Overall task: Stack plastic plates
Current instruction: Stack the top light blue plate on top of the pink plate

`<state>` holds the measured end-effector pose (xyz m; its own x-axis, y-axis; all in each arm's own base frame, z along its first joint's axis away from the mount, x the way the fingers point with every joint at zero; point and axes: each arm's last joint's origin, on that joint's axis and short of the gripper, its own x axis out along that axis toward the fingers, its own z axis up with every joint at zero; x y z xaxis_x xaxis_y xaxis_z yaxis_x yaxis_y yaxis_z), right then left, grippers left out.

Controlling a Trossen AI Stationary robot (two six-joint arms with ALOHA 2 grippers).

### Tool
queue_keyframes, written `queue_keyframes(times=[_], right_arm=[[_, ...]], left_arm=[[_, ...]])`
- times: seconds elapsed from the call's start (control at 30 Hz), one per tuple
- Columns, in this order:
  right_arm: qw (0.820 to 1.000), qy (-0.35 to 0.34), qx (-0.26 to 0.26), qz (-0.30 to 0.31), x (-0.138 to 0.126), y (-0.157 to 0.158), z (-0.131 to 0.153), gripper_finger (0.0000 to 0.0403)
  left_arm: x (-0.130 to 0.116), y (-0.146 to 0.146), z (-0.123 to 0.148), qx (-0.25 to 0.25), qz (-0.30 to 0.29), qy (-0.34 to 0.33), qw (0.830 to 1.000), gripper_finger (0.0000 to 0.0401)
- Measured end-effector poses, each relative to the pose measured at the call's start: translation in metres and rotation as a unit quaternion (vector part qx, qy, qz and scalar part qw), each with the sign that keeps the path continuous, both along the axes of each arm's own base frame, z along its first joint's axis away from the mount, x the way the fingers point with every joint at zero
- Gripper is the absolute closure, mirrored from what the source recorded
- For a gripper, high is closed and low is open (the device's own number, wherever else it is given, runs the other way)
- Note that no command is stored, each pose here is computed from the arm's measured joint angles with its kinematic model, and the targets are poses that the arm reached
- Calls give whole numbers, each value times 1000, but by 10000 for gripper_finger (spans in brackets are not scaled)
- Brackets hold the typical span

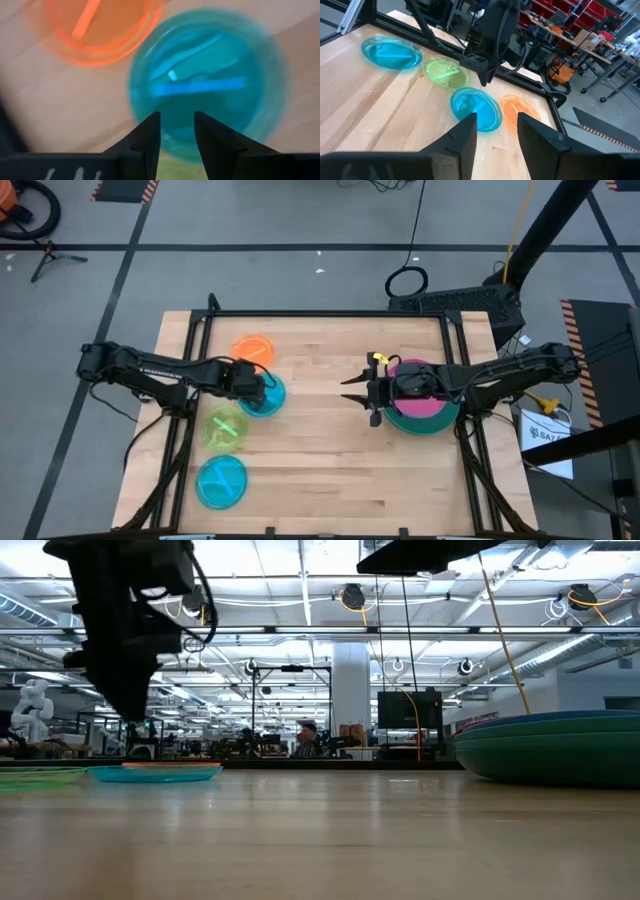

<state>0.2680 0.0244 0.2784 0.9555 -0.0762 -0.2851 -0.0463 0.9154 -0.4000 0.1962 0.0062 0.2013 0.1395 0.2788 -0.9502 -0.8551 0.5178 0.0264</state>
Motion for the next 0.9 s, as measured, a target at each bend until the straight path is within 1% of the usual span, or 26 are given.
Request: queue_keyframes(times=[0.1,0.33,0.57,0.77,0.9], right_arm=[[1000,1,0,0,0,0,0,271],[1000,5,3,-1,0,0,-1,271],[1000,11,3,-1,-1,0,-2,271],[1000,12,6,-2,-1,0,-2,271],[1000,12,6,-3,-1,0,-2,271]], left_arm=[[-4,-1,-4,-1,7,37,999,277],[3,-1,-9,6,-16,37,999,277],[-1,0,-12,27,-21,47,998,277],[-11,0,-34,13,-15,57,998,277],[-13,0,-43,-4,-13,47,999,277]])
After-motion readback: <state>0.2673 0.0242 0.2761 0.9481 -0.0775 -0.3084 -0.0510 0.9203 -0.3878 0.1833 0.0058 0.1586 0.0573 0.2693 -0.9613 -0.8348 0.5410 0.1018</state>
